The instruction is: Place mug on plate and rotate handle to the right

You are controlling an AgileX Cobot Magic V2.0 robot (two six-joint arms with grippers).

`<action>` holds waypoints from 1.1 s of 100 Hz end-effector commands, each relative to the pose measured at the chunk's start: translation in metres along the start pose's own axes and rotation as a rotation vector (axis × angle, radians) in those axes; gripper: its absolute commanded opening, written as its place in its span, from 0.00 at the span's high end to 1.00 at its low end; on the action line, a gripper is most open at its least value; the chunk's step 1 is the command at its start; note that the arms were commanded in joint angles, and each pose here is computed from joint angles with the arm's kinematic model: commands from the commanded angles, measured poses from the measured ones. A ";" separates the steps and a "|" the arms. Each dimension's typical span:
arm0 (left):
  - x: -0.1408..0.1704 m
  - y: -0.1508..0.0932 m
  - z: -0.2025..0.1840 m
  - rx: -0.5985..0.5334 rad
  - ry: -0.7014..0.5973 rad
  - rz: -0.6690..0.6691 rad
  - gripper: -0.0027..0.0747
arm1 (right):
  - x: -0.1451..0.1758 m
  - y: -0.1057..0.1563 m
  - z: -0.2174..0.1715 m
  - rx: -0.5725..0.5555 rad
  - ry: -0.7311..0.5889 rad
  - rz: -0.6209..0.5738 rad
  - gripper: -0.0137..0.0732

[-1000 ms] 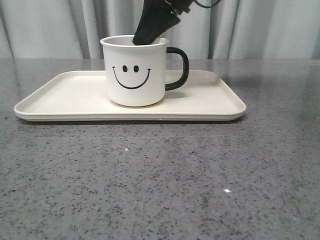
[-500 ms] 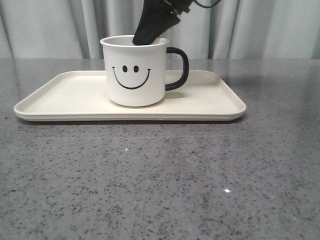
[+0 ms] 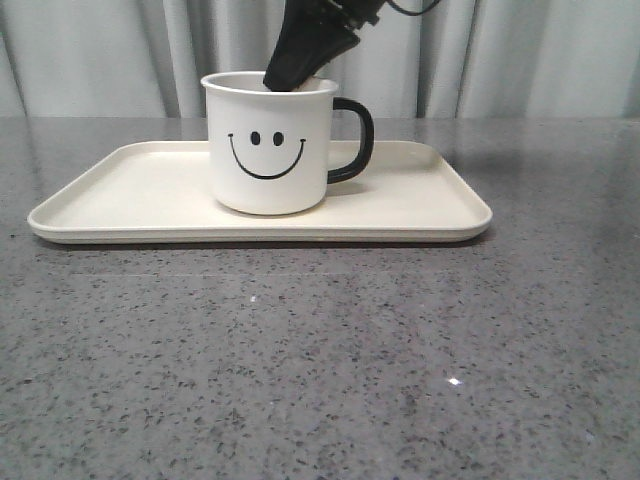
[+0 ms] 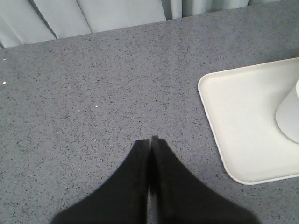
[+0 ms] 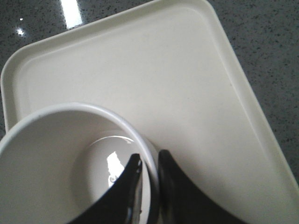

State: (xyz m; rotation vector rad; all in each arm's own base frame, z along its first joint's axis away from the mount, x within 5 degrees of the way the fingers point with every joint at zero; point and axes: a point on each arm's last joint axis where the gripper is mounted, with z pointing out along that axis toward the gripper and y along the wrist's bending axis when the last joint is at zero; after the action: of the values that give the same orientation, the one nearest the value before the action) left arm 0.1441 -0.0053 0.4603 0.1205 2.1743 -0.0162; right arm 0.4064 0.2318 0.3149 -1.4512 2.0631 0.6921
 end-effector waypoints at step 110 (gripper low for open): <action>-0.010 0.000 -0.008 -0.001 -0.103 -0.009 0.99 | -0.031 0.026 -0.211 0.484 -0.509 0.080 0.42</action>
State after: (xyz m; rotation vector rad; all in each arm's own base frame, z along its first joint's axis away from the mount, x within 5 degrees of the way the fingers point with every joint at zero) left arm 0.1441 -0.0053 0.4603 0.1205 2.1743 -0.0162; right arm 0.3961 0.1405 0.4357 -0.9313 1.8989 0.5124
